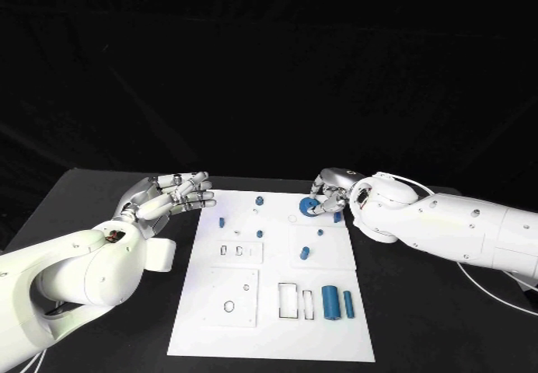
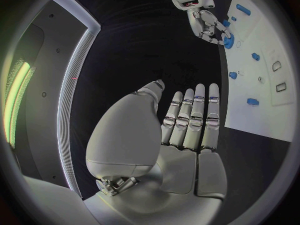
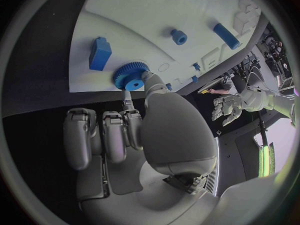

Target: Assemble the parts on the task board

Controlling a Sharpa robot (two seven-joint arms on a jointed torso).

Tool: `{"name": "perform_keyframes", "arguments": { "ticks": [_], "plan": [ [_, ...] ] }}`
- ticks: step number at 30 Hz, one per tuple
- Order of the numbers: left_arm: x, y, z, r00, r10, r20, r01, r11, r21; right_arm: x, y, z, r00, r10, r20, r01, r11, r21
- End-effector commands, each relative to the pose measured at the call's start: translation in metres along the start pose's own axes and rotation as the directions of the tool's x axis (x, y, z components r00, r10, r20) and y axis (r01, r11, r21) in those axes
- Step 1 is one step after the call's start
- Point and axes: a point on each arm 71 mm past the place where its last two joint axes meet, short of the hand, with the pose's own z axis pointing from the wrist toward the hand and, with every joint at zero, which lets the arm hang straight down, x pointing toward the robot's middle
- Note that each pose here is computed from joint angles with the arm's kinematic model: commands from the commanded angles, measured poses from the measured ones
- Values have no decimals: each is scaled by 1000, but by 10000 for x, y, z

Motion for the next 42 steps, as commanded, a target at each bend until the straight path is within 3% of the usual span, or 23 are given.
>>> {"name": "perform_keyframes", "arguments": {
  "ticks": [1, 17, 24, 32, 42],
  "plan": [
    [25, -11, 4, 1000, -8, -22, 8, 1000, 3, 62, 25, -17, 999, -47, -5, 47, 999, -18],
    [17, -10, 6, 1000, -7, -20, 7, 1000, 3, 6, 279, -124, 989, -65, 136, 81, 990, -115],
    [2, -10, 5, 1000, -6, -16, 6, 1000, 3, -55, 593, -171, 985, -58, 164, 89, 977, -193],
    [3, -8, 6, 1000, -6, -17, 6, 1000, 1, -48, 1012, -84, 979, -74, 190, 123, 957, -263],
    [14, -6, 8, 1000, -7, -20, 7, 1000, -1, 34, 1257, 98, 979, -100, 180, 148, 949, -278]
  ]
}}
